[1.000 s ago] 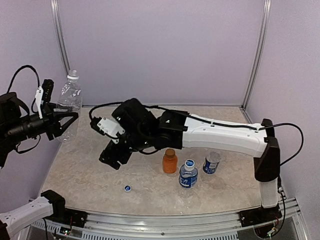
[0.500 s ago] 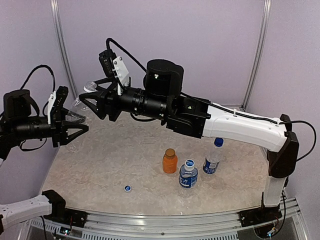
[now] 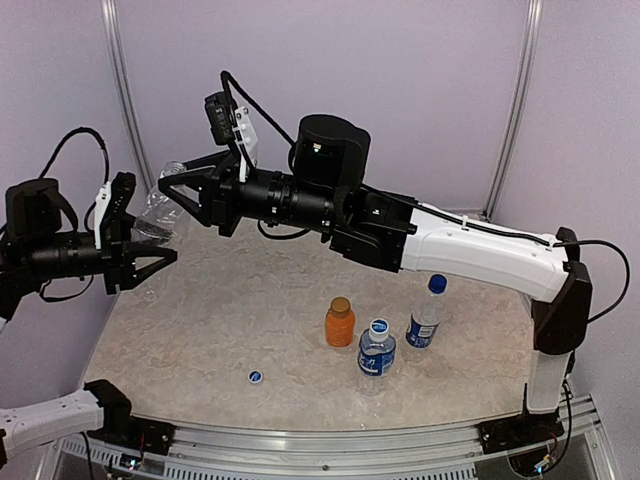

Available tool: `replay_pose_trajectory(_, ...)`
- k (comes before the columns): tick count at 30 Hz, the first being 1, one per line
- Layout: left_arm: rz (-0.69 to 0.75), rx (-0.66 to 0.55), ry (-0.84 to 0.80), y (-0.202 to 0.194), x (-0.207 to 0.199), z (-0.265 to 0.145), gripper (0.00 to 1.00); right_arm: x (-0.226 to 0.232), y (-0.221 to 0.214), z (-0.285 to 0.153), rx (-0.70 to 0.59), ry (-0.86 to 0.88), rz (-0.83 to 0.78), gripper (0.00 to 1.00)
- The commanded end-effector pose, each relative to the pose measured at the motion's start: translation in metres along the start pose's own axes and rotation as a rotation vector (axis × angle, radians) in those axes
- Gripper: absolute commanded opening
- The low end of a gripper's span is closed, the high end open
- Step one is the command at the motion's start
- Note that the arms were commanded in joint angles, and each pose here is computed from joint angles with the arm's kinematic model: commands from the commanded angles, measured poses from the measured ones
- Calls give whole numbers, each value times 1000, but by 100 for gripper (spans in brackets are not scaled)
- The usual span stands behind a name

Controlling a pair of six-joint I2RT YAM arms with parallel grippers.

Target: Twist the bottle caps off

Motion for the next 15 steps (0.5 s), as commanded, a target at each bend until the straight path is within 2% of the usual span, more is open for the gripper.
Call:
replay_pose_trajectory(1, 26, -10, -28, 2, -3, -1, 44, -7, -19, 10, 35, 21, 25, 34)
replay_pose_trajectory(5, 25, -9, -31, 0, -4, 0, 44, -12, -23, 11, 53, -11, 26, 42)
replay_pose_trajectory(10, 25, -9, -25, 0, -4, -1, 44, -15, -22, 11, 49, -17, 29, 46)
replay_pose_trajectory(13, 27, -9, -25, 0, -3, -1, 44, -15, -23, 11, 51, -14, 29, 32)
replay_pose_trajectory(15, 31, -3, -27, -1, -3, 0, 44, -15, -24, 11, 51, -5, 29, 13)
Point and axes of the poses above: each gripper's point midway between its finger pads, its own z axis out along the fingers, its own x axis along the line the jaws close on, y = z × x, the point moved 10 cm from there along -z, back along the fingers, and after that the axes turned 7 degrees about -z, right-handed, at the moved point
